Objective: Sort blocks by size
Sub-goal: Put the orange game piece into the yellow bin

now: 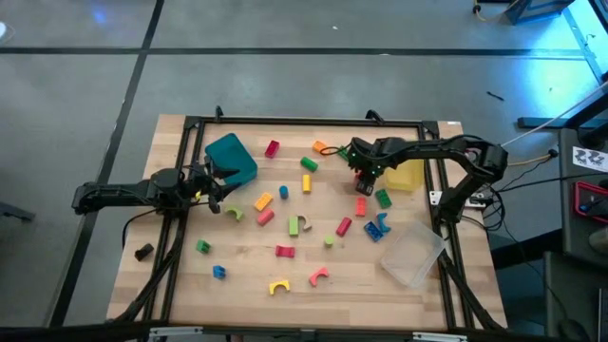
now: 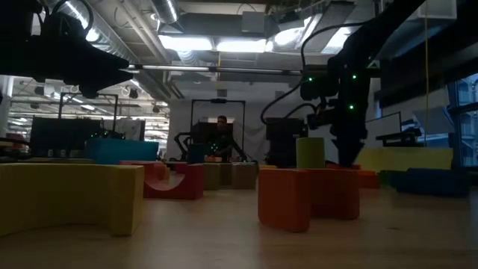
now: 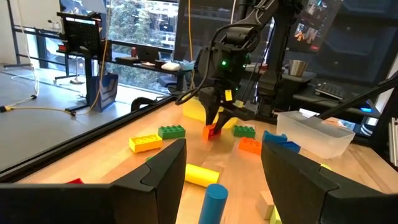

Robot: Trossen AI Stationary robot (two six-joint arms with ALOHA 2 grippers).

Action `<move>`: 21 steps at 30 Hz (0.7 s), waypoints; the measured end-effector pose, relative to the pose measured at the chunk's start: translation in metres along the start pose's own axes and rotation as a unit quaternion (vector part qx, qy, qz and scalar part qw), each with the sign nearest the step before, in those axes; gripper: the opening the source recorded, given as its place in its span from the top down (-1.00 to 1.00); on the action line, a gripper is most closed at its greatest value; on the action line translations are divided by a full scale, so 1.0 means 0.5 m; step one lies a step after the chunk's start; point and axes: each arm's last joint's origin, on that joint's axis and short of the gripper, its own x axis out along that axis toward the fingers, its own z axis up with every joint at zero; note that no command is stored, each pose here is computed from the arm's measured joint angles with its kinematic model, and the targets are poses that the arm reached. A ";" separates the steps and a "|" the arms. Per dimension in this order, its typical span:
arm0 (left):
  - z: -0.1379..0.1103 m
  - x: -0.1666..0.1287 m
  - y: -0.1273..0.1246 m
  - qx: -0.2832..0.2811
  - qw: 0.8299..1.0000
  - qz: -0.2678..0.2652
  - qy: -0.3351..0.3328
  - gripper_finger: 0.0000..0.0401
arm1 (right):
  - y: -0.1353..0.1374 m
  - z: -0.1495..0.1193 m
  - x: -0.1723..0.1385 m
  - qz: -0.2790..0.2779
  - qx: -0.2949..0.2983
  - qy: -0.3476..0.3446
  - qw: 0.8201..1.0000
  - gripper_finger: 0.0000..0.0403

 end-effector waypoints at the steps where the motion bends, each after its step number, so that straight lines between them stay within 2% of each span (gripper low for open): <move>1: 0.000 0.000 0.000 0.000 1.000 0.000 0.000 0.03 | 0.000 0.001 0.000 0.000 0.001 -0.002 1.000 0.53; 8: 0.000 0.000 0.000 0.000 1.000 0.000 0.000 0.03 | -0.001 0.005 -0.012 0.000 0.001 0.003 1.000 0.53; 16: 0.000 0.000 0.000 -0.001 1.000 0.000 0.000 0.03 | -0.008 0.043 -0.099 0.002 -0.001 0.042 0.999 0.52; 21: 0.000 0.000 0.000 -0.021 1.000 0.000 0.000 0.03 | -0.013 0.047 -0.152 -0.007 -0.005 0.084 0.996 0.50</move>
